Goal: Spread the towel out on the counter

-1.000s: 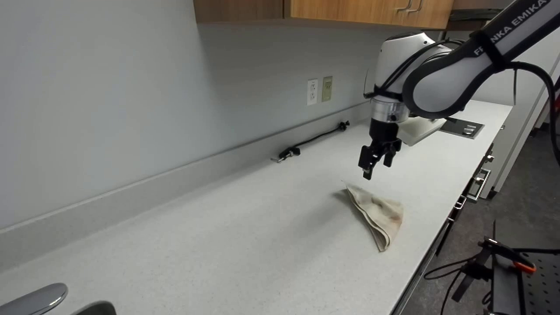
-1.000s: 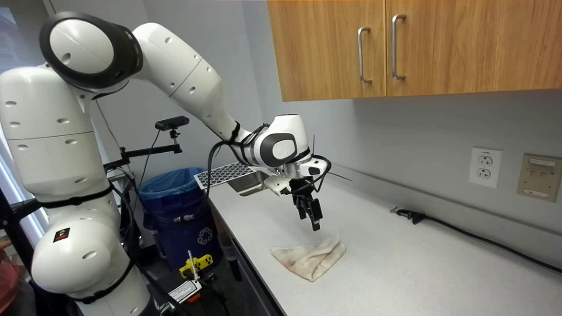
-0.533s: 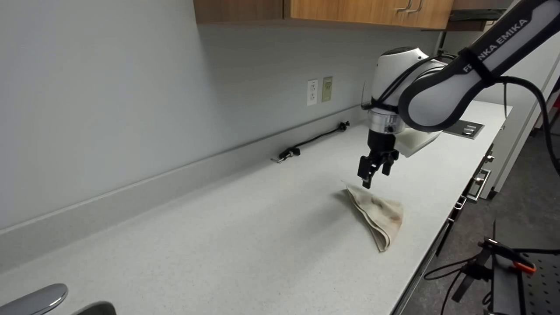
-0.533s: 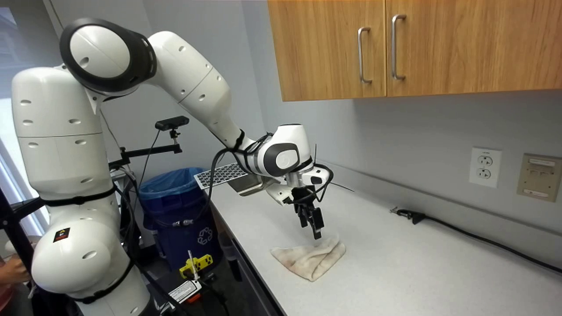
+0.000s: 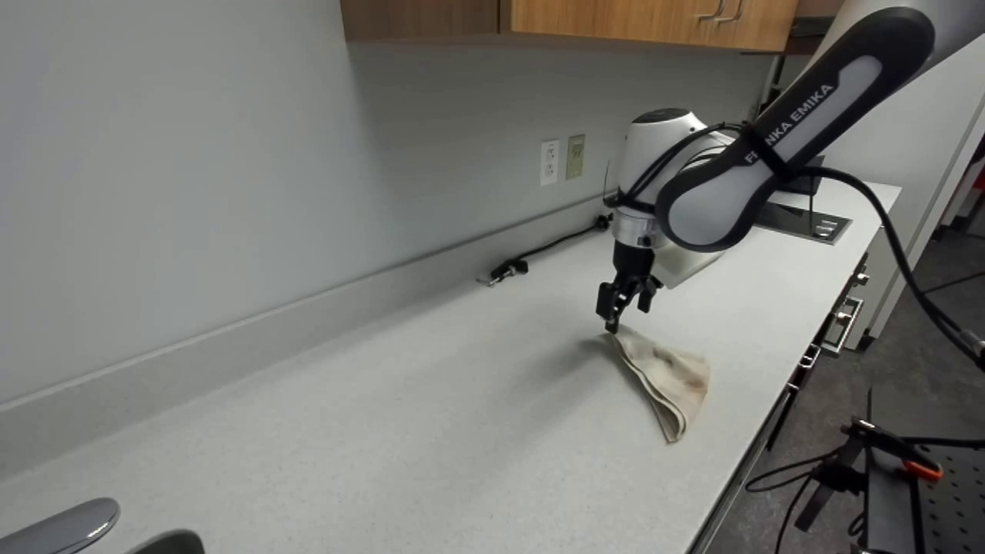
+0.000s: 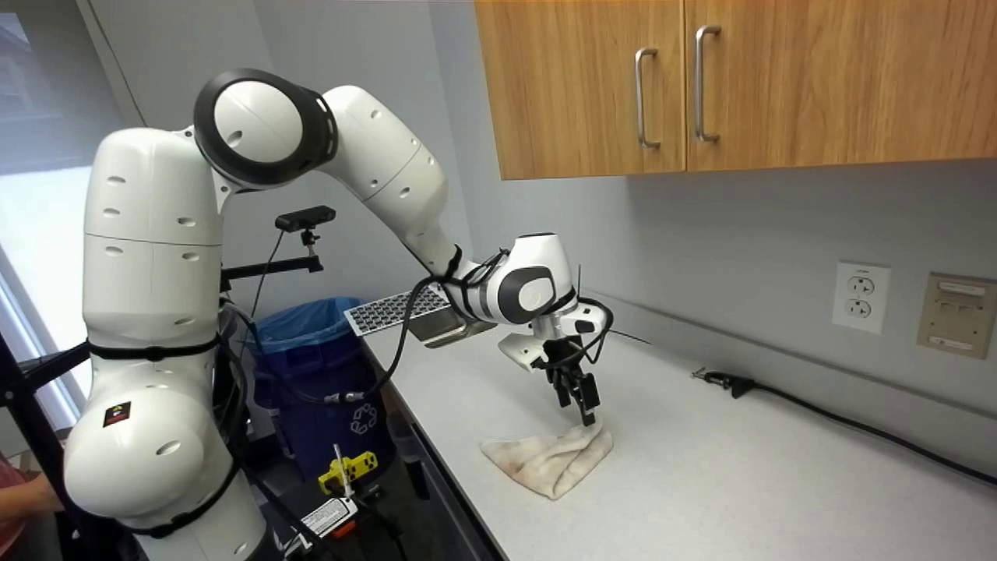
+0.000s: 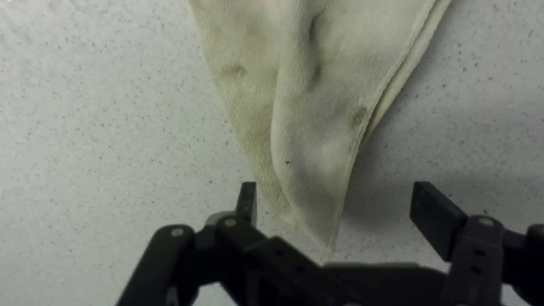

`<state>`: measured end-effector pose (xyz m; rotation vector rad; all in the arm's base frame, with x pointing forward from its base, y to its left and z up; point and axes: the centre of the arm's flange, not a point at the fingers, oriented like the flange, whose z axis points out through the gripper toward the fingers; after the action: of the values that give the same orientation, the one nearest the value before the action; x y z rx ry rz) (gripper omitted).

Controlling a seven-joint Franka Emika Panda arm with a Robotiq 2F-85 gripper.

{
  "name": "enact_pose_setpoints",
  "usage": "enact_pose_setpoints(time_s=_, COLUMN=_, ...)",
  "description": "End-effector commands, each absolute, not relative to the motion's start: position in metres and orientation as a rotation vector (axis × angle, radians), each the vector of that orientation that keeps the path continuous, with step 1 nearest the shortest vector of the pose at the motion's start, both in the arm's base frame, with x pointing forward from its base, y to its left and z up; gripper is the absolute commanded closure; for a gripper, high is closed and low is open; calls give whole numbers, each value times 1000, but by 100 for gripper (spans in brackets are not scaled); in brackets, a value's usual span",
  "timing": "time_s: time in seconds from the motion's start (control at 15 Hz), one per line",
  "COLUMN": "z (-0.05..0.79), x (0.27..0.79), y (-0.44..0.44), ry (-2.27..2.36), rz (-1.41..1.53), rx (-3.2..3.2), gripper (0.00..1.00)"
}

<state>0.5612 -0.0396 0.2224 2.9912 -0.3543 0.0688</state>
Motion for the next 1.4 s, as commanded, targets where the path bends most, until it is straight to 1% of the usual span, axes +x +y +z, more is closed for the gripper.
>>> enact_pose_setpoints(time_s=0.0, z=205, x=590, y=-47, ry=-395, rz=85, rx=2968, gripper=15)
enact_pose_setpoints(time_s=0.07, z=201, x=593, y=-51, ry=-401, rz=84, rx=2963, gripper=14)
enact_pose_setpoints(time_s=0.13, z=197, x=595, y=-54, ry=-408, rz=79, rx=2959, gripper=21)
enact_pose_setpoints(time_s=0.2, z=194, x=598, y=-57, ry=-415, rz=75, rx=2954, gripper=41)
enact_pose_setpoints(time_s=0.4, z=187, x=605, y=-65, ry=-440, rz=70, rx=2948, gripper=63)
enact_pose_setpoints(time_s=0.47, z=186, x=607, y=-66, ry=-446, rz=72, rx=2946, gripper=73)
enact_pose_setpoints(time_s=0.53, z=185, x=609, y=-68, ry=-448, rz=72, rx=2942, gripper=79)
enact_pose_setpoints(time_s=0.6, z=184, x=610, y=-69, ry=-446, rz=73, rx=2937, gripper=88)
enact_pose_setpoints(time_s=0.73, z=183, x=611, y=-70, ry=-449, rz=74, rx=2933, gripper=100)
enact_pose_setpoints(time_s=1.0, z=196, x=610, y=-67, ry=-436, rz=89, rx=2929, gripper=99)
enact_pose_setpoints(time_s=1.33, z=256, x=597, y=-52, ry=-370, rz=164, rx=2958, gripper=99)
